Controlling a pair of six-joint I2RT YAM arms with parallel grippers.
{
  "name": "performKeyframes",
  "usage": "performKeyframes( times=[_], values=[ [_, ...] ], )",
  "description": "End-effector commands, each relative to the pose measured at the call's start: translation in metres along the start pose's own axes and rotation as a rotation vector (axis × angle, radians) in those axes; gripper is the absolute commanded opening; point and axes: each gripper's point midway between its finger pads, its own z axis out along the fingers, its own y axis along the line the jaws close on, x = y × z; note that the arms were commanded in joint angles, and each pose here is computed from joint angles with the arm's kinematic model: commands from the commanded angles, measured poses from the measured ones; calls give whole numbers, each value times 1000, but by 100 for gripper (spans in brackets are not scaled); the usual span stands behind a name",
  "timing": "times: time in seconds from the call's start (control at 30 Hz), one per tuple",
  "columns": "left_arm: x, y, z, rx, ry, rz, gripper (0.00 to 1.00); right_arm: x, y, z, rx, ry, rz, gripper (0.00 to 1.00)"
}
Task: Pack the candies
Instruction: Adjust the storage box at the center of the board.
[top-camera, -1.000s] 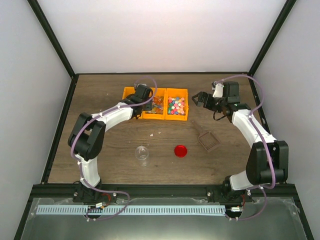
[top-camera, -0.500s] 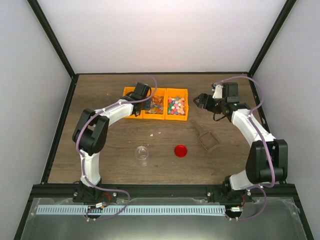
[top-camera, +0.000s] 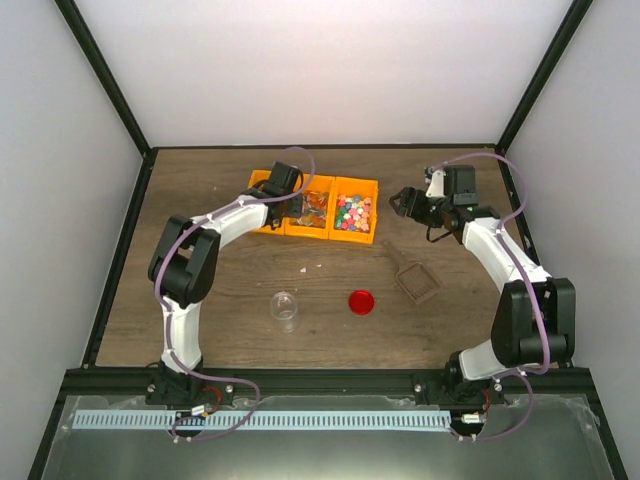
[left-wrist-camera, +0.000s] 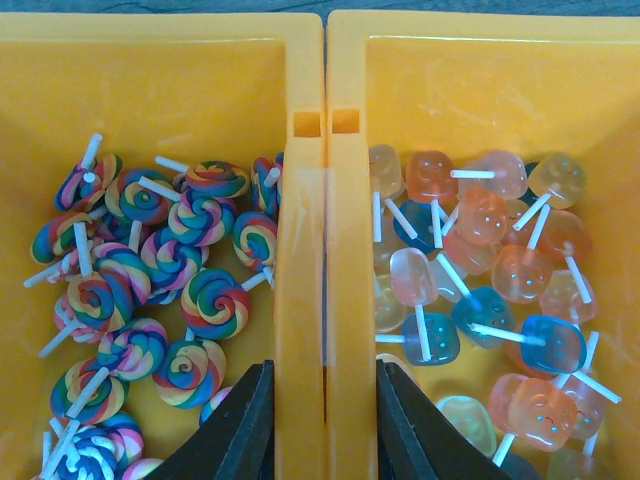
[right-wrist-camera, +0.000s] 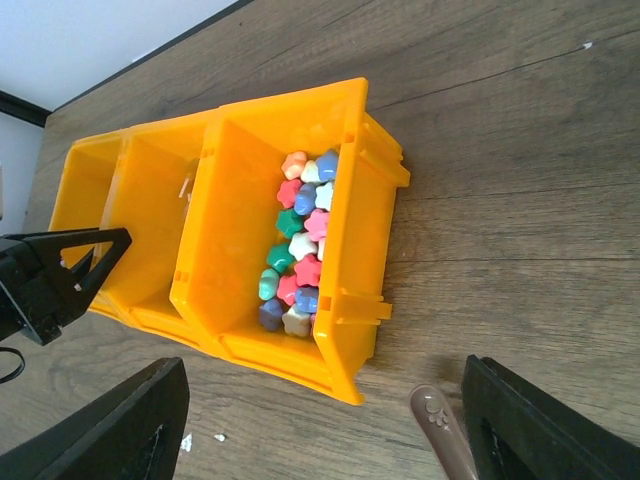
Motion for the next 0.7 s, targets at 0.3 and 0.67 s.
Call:
performKeyframes(
  times=[0.3,0.67],
  values=[
    [-7,-3,6,20,6,-51,16,-60,29,-39,76,-220,-138,94],
    [-16,0,-4,8,-17,-67,34,-44,10,-15,68,-101,-113,39]
  ],
)
